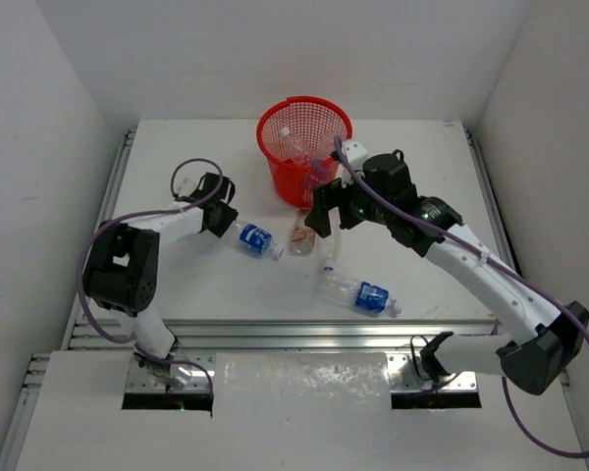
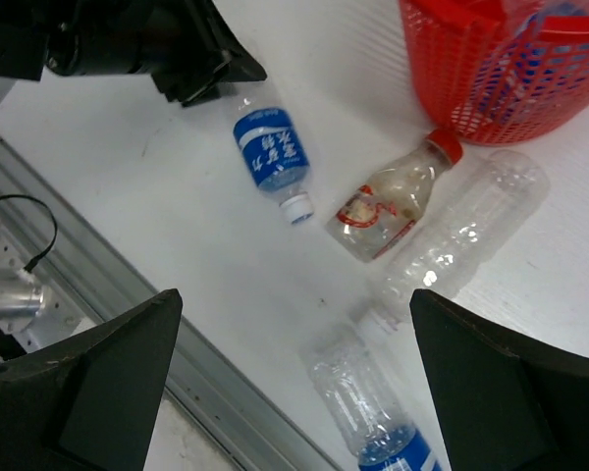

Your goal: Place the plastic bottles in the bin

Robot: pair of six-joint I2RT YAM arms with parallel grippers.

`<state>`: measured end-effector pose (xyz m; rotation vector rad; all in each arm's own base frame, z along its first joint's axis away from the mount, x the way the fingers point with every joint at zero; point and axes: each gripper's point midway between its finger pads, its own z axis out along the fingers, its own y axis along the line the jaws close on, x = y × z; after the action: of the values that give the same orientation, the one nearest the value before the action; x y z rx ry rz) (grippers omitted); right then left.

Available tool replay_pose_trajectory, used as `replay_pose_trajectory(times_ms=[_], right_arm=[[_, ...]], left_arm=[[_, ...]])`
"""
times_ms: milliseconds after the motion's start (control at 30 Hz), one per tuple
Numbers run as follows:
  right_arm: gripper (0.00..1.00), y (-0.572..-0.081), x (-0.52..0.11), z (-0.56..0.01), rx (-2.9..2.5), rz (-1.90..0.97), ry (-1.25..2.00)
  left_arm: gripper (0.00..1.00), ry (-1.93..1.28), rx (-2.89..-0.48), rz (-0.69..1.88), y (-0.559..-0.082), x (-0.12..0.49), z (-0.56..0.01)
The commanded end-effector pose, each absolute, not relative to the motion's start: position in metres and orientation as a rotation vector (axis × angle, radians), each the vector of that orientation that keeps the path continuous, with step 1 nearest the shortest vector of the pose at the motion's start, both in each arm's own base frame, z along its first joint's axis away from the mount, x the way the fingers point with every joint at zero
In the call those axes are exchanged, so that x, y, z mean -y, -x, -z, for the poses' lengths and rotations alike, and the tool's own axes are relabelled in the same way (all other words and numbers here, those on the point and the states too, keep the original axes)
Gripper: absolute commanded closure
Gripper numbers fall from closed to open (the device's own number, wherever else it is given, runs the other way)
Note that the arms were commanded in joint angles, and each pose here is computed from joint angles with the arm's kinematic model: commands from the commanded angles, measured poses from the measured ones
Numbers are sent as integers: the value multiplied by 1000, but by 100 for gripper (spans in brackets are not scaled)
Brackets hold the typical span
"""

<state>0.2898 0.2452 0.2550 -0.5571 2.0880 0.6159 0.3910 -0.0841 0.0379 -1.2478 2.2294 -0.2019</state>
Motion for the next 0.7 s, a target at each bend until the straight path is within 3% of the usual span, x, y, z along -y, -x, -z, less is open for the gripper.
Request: replay_pose_trajectory(times_ms=[0, 133, 300, 433, 667], right_arm=[[1, -281, -258, -259, -2048, -695, 574], [1, -245, -292, -255, -2017, -940, 772], [1, -234, -317, -264, -1942, -1142, 777], [1, -244, -332, -264, -1956, -1149, 702], [1, -227, -373, -275, -1918, -1335, 736]], left_arm=[[89, 1230, -2143, 167, -408, 69, -63], [98, 985, -2127, 203, -395, 69, -108], [100, 507, -2004, 683, -366, 128, -187], [100, 53, -1774, 1092, -298, 180, -266], [100, -223, -1528, 1385, -237, 205, -337]])
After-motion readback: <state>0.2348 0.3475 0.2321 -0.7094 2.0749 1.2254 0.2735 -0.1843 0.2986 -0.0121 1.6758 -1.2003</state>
